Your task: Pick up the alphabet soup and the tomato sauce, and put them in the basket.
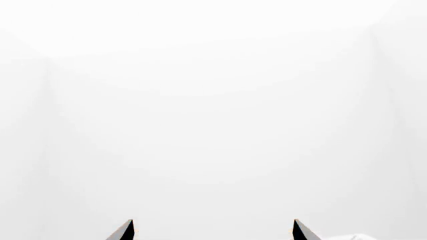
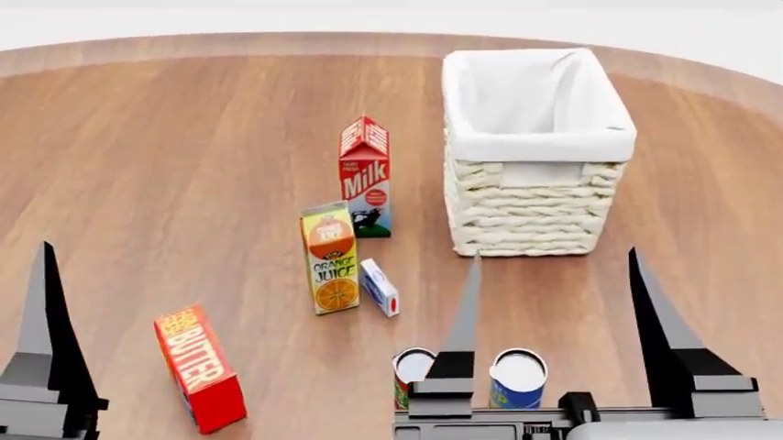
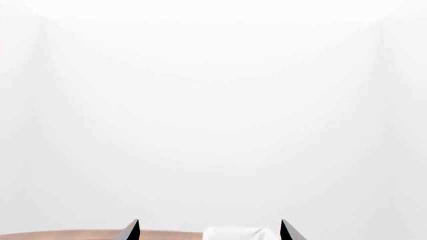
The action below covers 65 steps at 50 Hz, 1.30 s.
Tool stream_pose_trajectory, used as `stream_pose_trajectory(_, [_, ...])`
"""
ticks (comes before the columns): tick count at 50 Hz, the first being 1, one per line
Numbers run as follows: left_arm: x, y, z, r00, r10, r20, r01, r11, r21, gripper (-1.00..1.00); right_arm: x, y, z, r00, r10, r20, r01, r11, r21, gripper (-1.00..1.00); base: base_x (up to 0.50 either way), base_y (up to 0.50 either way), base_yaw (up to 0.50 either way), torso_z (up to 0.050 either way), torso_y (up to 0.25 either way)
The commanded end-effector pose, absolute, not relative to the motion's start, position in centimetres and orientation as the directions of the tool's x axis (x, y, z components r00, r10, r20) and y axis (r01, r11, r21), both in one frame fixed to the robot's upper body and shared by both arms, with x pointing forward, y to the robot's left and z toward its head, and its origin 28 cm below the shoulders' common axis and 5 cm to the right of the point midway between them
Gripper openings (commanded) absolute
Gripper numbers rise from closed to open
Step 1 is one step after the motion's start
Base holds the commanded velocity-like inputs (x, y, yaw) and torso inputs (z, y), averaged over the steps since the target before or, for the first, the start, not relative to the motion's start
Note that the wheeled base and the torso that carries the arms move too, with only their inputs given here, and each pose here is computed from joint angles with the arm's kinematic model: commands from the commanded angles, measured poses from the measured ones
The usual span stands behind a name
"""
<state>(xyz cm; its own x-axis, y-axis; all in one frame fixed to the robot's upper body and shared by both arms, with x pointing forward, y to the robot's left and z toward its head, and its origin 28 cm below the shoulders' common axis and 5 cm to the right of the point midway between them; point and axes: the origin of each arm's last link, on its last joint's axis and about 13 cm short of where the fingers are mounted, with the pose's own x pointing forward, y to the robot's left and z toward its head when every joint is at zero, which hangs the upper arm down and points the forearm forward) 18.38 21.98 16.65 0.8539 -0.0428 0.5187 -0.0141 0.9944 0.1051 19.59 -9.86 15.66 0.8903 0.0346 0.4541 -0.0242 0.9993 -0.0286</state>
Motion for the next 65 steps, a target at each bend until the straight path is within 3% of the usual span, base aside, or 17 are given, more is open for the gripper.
stream_pose_trajectory(1, [18.4,22.0,16.6,0.854,-0.043,0.518,-0.013,0.994,0.105,1.0,19.6,-9.8,15.6,0.889,0.039,0.455,-0.025,0.999,-0.037,1.0,0.28,0.0,0.0,0.0,0.0])
stream_pose_trajectory(65, [18.5,21.8,16.3,0.855,-0.051,0.516,-0.002,0.995,0.101,1.0,19.6,-9.8,15.2,0.892,0.038,0.45,-0.024,0.999,-0.036,1.0,0.28,0.0,0.0,0.0,0.0])
